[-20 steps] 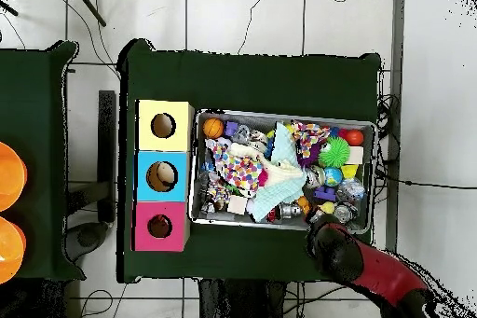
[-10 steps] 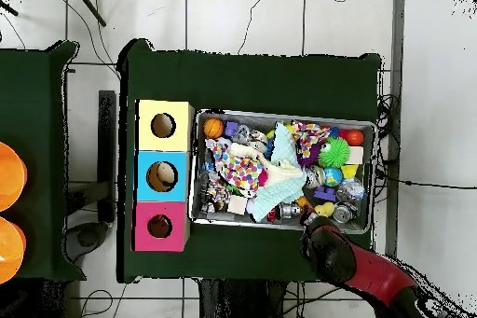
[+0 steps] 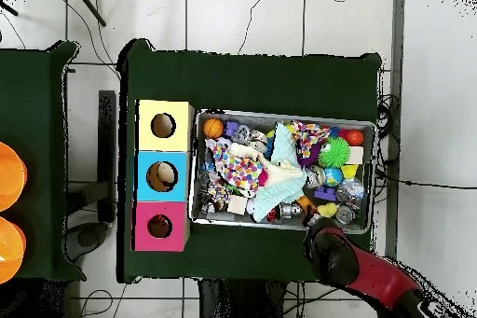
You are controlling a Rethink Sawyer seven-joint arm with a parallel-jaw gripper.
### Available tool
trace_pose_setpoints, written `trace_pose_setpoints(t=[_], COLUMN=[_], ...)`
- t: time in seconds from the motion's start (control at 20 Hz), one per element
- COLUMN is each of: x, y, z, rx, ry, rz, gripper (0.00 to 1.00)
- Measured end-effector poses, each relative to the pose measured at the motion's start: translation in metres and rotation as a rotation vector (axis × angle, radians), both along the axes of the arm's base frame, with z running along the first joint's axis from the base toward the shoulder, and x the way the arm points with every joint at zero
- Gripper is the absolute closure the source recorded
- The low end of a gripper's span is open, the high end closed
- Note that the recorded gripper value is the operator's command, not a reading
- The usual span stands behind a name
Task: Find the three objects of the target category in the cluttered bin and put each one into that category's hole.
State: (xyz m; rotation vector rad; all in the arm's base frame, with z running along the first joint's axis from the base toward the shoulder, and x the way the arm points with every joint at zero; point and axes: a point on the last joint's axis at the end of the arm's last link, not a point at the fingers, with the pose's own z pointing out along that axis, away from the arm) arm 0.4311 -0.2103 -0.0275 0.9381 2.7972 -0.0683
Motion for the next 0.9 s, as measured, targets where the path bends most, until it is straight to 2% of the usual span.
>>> trace_pose_setpoints(t=[0.9], x=[-0.008], y=[-0.02], z=[0.002], rx=[-0.007], ry=[-0.018], rz=[-0.029], gripper=[0.0])
